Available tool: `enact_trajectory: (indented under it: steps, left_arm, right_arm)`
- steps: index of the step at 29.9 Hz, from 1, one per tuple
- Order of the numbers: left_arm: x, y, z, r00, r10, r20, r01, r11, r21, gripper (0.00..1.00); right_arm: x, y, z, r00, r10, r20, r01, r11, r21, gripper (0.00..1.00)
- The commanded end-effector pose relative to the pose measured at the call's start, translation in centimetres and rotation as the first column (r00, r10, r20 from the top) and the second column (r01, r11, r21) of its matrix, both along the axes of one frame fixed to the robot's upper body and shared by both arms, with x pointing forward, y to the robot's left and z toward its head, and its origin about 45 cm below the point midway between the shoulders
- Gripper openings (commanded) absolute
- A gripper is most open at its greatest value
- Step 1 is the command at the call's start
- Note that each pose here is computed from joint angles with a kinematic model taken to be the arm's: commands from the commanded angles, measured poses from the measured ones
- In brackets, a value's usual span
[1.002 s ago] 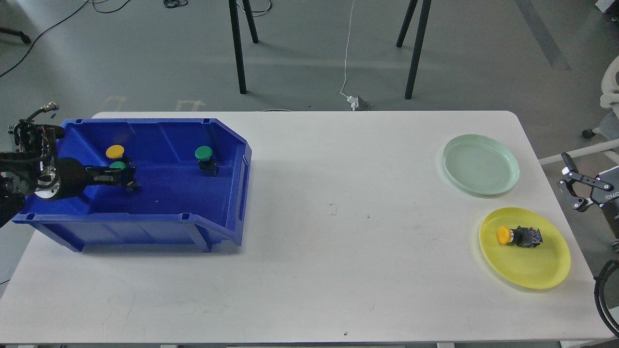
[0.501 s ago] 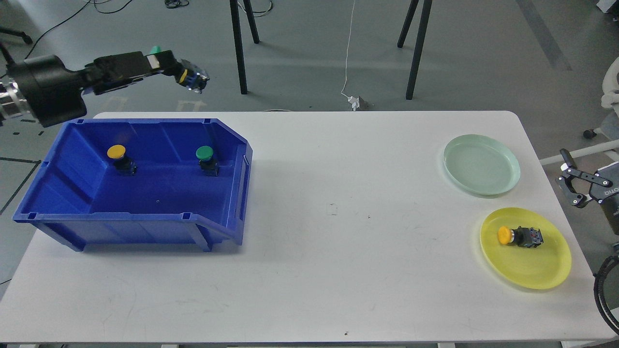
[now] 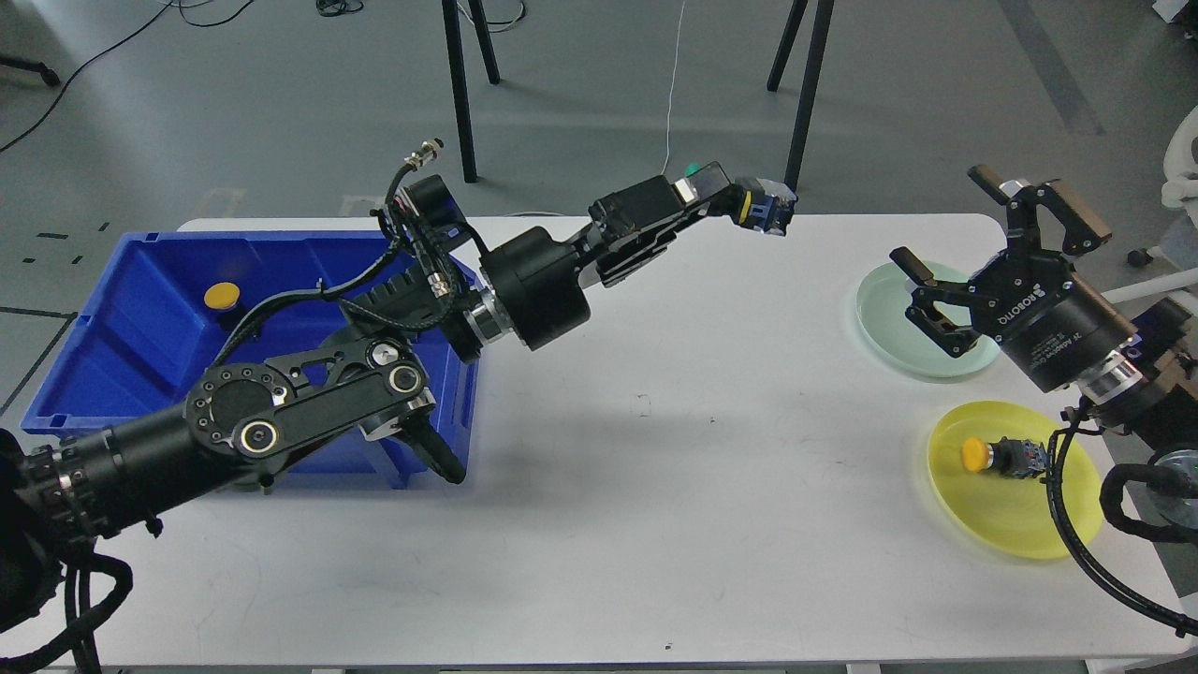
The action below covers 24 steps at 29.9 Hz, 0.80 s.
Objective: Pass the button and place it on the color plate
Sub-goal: 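Lift the green button and carry it toward the right gripper, then grasp the green button with the right gripper from the left gripper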
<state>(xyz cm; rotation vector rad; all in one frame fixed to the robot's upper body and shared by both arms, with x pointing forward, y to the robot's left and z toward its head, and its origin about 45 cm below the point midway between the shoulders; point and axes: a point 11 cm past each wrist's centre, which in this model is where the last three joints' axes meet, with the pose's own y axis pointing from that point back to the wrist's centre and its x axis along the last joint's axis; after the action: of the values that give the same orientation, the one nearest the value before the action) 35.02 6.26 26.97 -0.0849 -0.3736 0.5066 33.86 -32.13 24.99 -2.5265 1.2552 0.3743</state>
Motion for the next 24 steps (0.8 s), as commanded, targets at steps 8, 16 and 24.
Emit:
enact_trajectory:
  steps: [8,16,24]
  left_arm:
    - [-0.1,-0.4,-0.2,1.0,0.014,0.014,-0.014,1.0,0.001,0.13]
    - [-0.1,-0.5,-0.2,1.0,0.011,0.013,-0.011,1.0,-0.001,0.13]
    - [-0.1,-0.5,-0.2,1.0,0.011,0.013,-0.011,1.0,-0.001,0.13]
  right_arm:
    - [0.1,7.3,1.8,0.969,0.245,0.011,-0.244,0.969,-0.026,0.95]
    - [-0.2,8.3,2.1,0.962,0.274,0.016,-0.274,0.962,-0.017,0.92]
    - [-0.3,9.5,1.9,0.955,0.295,0.024,-0.295,0.955,-0.005,0.73]
